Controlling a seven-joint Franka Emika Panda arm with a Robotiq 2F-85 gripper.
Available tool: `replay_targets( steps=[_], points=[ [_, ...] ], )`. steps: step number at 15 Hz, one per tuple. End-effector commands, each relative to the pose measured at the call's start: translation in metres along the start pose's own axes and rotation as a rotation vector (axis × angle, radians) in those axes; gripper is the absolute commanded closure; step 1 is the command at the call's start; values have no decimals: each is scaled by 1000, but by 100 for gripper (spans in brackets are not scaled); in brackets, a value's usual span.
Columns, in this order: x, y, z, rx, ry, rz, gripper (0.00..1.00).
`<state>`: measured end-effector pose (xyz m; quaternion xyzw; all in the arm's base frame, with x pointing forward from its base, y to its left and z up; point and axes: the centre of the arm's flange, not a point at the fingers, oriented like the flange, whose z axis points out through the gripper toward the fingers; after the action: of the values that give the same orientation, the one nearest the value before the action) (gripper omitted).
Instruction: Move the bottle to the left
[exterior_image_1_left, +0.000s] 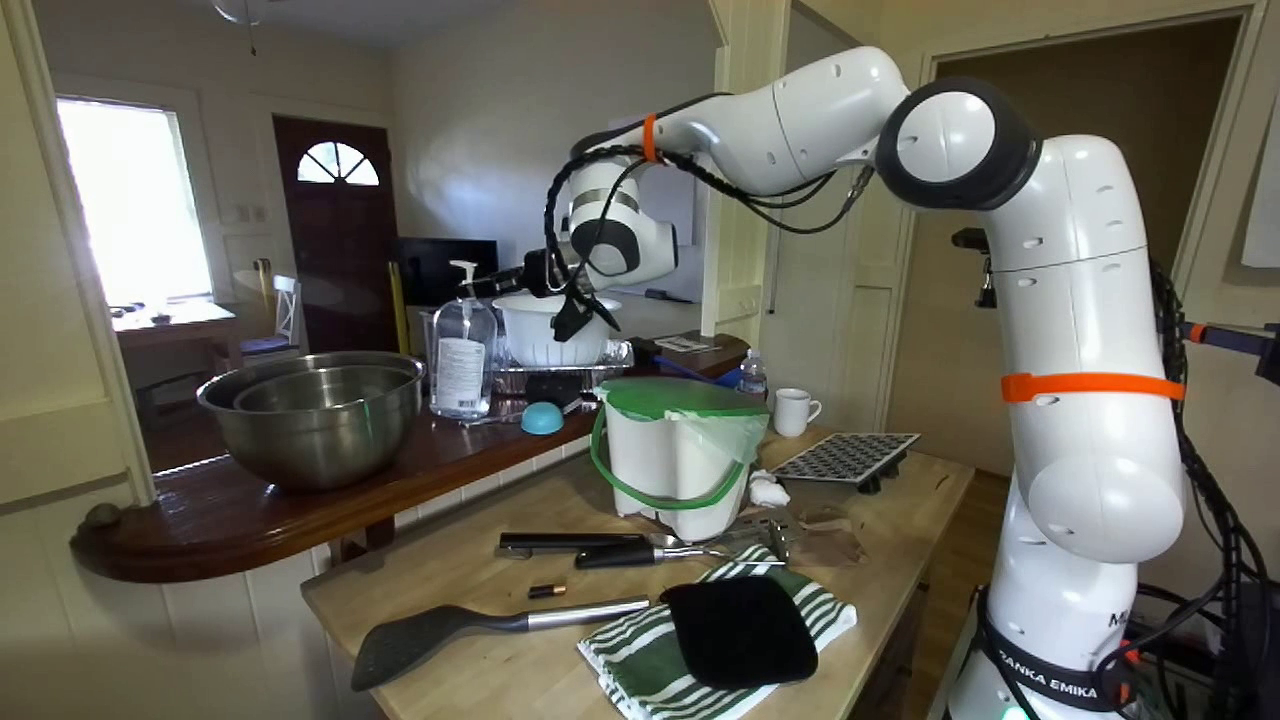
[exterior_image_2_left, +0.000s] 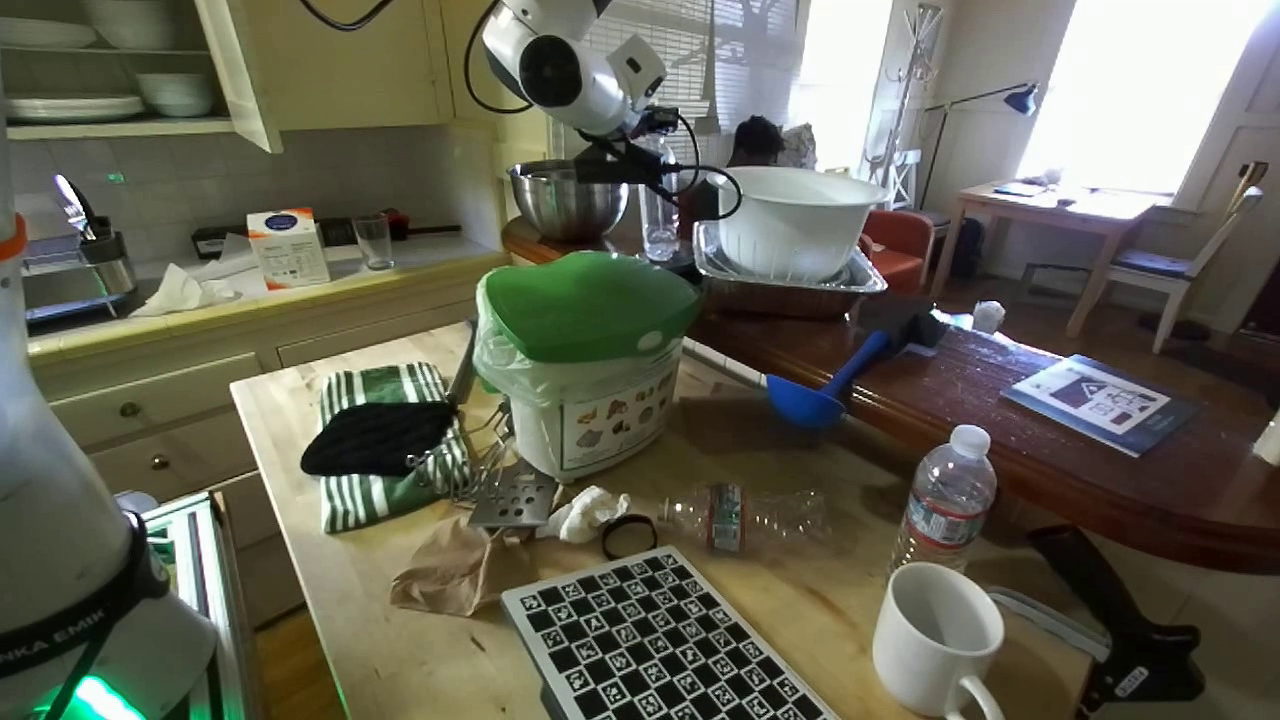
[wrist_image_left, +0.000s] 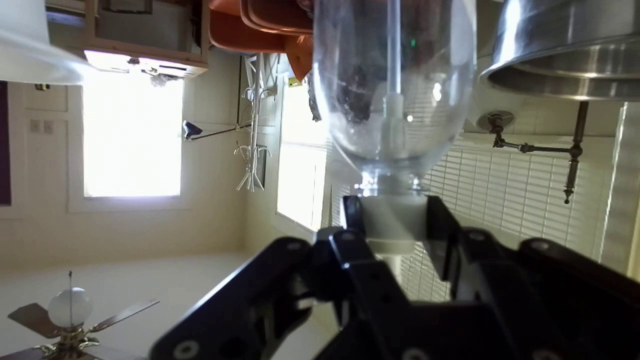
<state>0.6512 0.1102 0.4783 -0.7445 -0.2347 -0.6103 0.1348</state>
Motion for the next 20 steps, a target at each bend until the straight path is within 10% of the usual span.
replay_targets(
  steps=[1, 13, 14, 20],
  points=[
    [0, -6, -6, 36, -42, 50, 91],
    [7, -6, 2, 67, -81, -89, 91],
    [8, -7, 3, 71, -82, -83, 44],
    [17, -3, -4, 75, -104, -76, 2]
  ],
)
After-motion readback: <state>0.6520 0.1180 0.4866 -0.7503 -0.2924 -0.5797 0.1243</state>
